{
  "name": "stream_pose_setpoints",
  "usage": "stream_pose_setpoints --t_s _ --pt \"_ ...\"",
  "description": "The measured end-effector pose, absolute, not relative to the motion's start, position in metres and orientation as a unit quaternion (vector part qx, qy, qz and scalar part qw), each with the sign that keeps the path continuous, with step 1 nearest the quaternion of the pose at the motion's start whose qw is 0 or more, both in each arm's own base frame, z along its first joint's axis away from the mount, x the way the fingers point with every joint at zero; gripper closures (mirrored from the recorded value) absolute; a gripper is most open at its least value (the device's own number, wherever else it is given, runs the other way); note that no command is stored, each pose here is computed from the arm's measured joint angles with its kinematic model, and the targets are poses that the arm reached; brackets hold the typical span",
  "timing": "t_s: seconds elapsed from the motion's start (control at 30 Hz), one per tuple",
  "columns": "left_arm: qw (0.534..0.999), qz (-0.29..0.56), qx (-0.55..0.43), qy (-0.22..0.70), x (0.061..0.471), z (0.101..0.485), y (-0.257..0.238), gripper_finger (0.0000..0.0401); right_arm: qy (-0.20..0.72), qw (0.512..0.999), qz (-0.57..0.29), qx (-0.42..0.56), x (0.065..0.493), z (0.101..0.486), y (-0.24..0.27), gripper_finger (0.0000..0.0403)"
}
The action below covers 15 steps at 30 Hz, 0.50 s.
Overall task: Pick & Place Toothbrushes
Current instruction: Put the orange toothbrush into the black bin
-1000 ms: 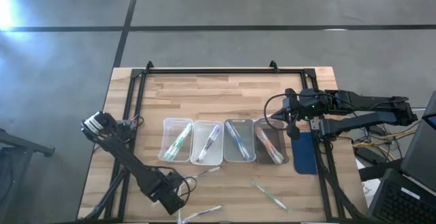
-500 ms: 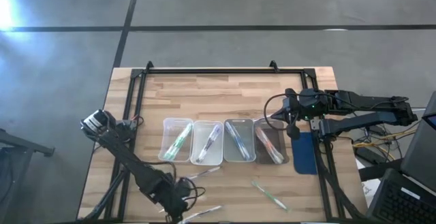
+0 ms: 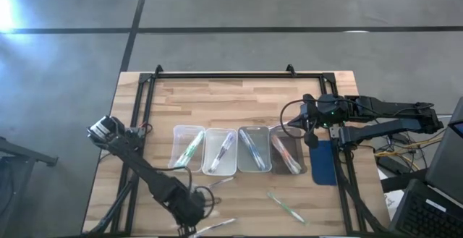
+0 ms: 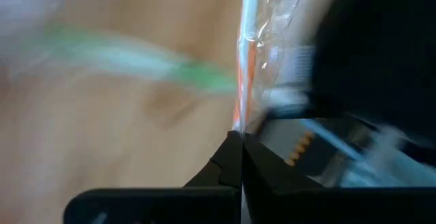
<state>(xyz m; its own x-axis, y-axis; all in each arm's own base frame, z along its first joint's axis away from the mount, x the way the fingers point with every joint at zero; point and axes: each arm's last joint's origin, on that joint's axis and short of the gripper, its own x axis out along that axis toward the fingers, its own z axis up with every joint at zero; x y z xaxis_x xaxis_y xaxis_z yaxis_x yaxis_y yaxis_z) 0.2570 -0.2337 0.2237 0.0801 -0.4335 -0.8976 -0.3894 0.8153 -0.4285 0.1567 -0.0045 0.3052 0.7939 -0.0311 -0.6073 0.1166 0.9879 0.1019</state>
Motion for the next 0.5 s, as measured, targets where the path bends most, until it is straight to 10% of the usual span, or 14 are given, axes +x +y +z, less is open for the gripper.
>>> stream_pose_setpoints --t_s 0.5 --pt "0.765 -0.170 -0.243 0.572 0.275 0.236 -0.247 0.0400 0.319 0.945 -0.037 0.062 0.157 0.305 -0.004 0.0394"
